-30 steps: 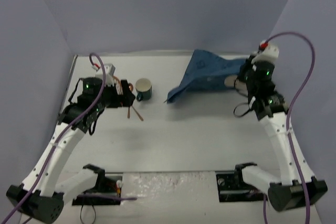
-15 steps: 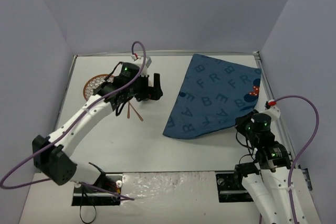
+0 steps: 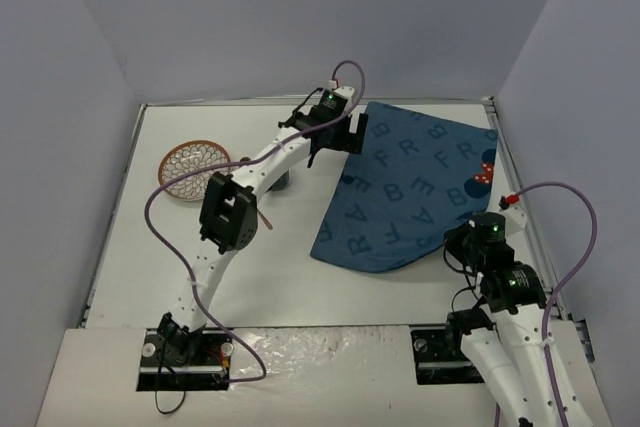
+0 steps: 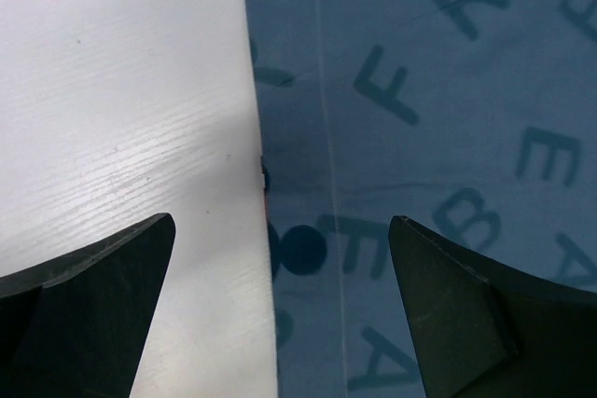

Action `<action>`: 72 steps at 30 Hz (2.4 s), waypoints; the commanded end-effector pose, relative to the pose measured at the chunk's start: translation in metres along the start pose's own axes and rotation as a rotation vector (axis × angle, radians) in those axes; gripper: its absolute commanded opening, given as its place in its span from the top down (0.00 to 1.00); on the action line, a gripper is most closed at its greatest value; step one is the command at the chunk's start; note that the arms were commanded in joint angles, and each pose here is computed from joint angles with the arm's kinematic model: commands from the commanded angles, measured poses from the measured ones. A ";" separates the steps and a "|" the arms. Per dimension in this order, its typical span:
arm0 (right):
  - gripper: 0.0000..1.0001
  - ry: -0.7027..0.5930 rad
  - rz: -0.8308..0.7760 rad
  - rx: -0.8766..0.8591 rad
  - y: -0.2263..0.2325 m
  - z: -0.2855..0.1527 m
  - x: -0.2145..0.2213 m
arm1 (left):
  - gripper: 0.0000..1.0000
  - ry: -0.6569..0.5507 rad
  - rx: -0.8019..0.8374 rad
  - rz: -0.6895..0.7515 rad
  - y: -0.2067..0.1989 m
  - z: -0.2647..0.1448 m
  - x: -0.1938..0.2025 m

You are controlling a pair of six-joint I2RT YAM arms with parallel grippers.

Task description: Set the dinner table for one person

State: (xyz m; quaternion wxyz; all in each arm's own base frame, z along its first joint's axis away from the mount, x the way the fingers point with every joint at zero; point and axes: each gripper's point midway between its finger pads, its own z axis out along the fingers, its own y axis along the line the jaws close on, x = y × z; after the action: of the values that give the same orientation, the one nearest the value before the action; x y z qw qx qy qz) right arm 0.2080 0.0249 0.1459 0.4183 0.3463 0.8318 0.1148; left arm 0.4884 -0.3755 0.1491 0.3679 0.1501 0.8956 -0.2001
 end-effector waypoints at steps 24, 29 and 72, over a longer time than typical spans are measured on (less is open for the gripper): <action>1.00 -0.028 -0.055 0.011 0.012 0.026 -0.010 | 0.75 0.096 -0.114 0.077 -0.019 0.078 0.095; 1.00 -0.058 -0.080 0.027 0.017 0.033 -0.022 | 1.00 0.086 -0.200 -0.003 0.012 0.071 0.085; 0.21 -0.043 -0.098 0.180 0.001 0.130 -0.070 | 0.09 -0.089 -0.158 0.031 0.026 -0.018 -0.003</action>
State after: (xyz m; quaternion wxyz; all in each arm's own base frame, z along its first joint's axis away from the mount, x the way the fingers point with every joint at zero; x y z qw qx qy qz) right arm 0.3135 -0.0464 0.1223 0.4040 0.3550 0.8428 -0.0226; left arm 0.4518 -0.3662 0.0917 0.3429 0.0445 0.9234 -0.1668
